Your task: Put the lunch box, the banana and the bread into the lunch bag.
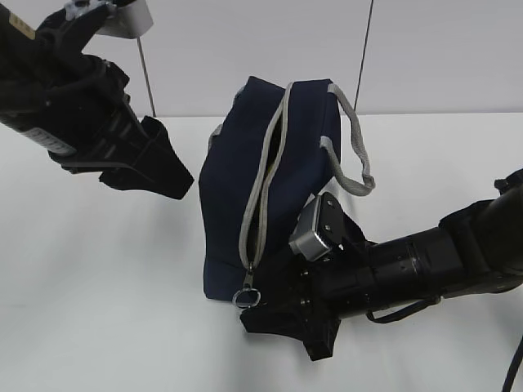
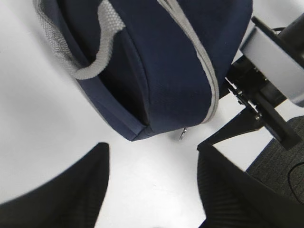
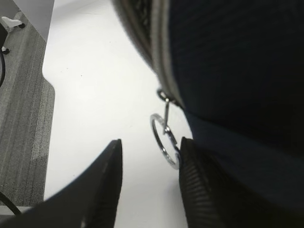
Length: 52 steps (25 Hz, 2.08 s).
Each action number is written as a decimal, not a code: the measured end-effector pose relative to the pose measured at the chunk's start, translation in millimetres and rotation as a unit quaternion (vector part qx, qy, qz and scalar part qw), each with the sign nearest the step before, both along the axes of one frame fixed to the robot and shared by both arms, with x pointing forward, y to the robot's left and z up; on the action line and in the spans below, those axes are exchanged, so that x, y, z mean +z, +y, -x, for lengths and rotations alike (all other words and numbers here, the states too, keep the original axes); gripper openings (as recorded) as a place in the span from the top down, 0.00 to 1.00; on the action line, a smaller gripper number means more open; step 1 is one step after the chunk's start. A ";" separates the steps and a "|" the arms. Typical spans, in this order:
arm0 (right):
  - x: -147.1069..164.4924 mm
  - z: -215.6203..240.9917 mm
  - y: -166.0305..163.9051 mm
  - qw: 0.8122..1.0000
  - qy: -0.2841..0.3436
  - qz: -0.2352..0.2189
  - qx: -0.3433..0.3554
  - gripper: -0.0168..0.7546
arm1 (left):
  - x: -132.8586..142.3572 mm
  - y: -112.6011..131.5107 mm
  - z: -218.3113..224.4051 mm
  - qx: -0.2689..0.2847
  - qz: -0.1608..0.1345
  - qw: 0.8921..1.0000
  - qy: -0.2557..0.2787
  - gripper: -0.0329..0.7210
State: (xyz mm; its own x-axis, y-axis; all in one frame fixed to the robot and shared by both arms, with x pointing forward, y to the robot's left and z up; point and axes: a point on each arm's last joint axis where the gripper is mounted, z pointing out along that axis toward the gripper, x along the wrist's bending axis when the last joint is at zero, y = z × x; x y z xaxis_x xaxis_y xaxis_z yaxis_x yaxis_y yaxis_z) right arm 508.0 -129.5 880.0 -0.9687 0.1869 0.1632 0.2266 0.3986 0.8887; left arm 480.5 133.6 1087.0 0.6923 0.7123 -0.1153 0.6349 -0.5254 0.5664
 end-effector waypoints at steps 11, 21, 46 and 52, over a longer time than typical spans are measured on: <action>-2.1 0.9 -0.9 1.000 0.003 0.012 0.004 0.67 | 0.0 0.0 0.0 0.000 0.000 1.000 0.000 0.41; -3.9 -1.3 -2.1 0.999 0.027 0.021 -0.022 0.64 | 0.0 0.0 0.0 0.000 0.000 1.000 0.000 0.41; -9.1 1.3 -6.8 0.994 0.080 0.068 -0.039 0.62 | -0.1 0.1 0.2 0.000 -0.001 1.000 0.001 0.41; 4.8 5.3 -4.7 0.995 0.080 0.048 -0.019 0.61 | -0.1 0.1 0.2 0.000 -0.001 1.000 0.001 0.41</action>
State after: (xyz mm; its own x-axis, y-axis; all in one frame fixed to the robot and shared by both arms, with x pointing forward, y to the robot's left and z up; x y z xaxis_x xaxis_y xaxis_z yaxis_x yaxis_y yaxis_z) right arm 502.7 -134.2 884.8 -0.9240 0.2448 0.2938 0.3780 0.4684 0.7986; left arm 480.4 133.7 1086.9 0.6927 0.7119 -0.1157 0.6355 -0.5266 0.5646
